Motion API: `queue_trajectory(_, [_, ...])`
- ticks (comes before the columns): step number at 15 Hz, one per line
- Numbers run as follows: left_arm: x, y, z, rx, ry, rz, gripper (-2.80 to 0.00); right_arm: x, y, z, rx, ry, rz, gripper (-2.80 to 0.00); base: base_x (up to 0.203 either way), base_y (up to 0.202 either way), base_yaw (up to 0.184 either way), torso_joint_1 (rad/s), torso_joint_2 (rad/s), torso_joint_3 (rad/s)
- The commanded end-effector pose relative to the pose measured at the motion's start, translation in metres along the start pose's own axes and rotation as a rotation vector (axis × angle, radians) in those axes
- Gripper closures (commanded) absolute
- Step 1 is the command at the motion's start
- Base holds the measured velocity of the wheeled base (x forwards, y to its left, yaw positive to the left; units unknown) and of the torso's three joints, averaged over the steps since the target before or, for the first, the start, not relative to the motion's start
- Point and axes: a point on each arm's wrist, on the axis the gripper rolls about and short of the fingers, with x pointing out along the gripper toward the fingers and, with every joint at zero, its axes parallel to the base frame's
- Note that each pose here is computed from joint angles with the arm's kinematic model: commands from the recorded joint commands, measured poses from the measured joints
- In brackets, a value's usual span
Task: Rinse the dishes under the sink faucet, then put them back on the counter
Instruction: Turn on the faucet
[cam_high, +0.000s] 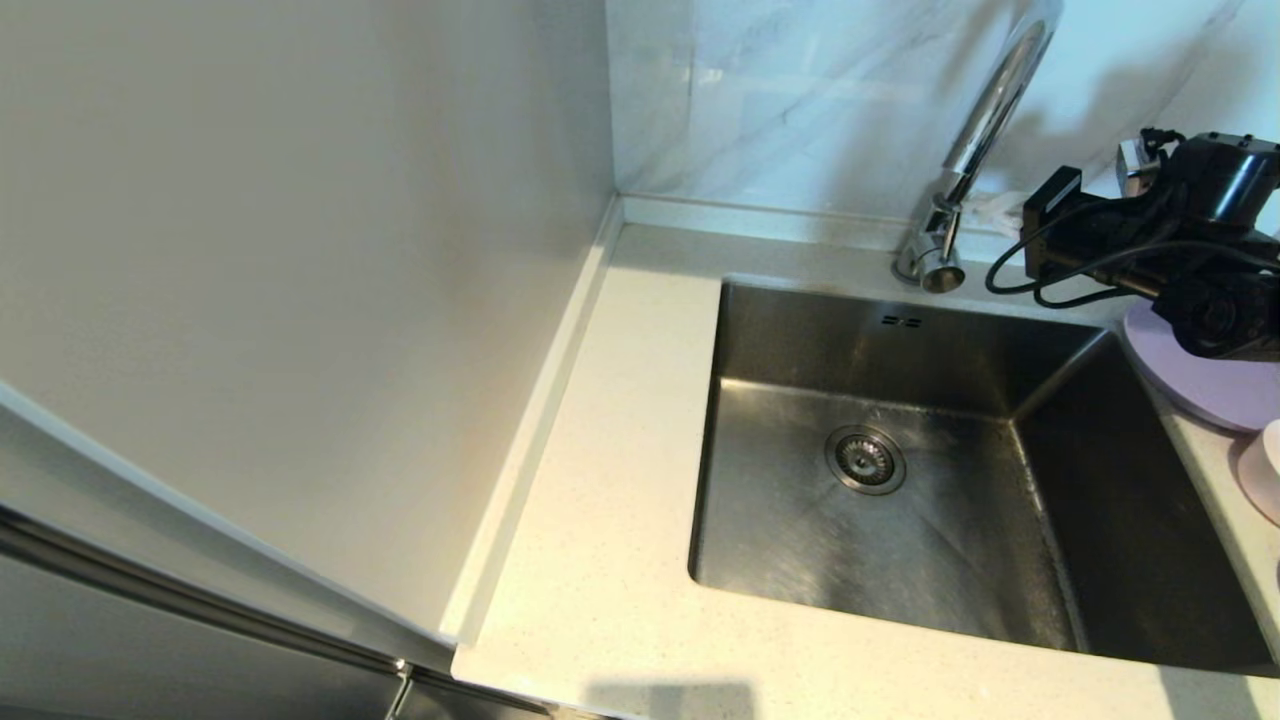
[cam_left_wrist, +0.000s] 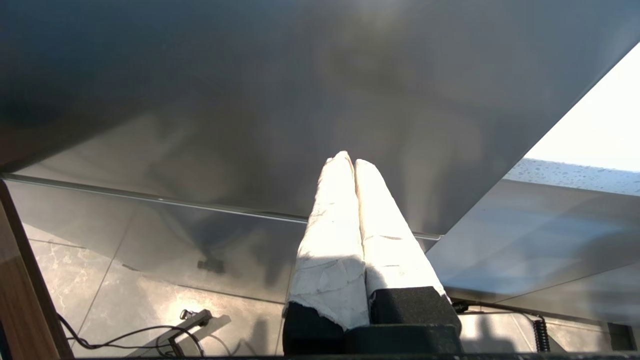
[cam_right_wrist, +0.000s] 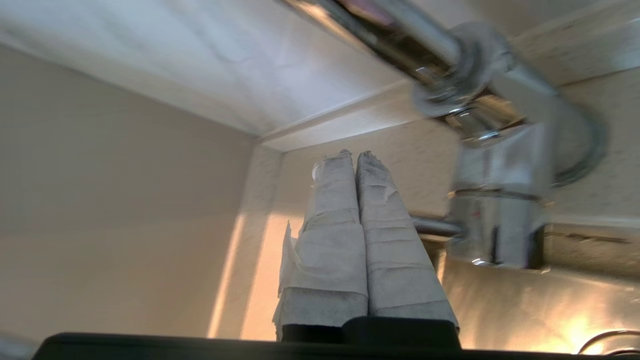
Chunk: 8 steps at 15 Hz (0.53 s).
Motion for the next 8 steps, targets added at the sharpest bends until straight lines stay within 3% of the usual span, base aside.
queue_trajectory(1, [0.0000, 0.0000, 0.0000, 0.000, 0.000, 0.001, 0.00, -0.0019, 0.0058, 0.0010, 0.004, 0.009, 0.020, 0.00, 0.000, 0.000, 0.000, 0.000, 0.00, 0.000])
queue_trajectory(8, [0.0000, 0.0000, 0.0000, 0.000, 0.000, 0.001, 0.00, 0.0024, -0.0010, -0.0030, 0.009, 0.050, 0.039, 0.00, 0.000, 0.000, 0.000, 0.000, 0.00, 0.000])
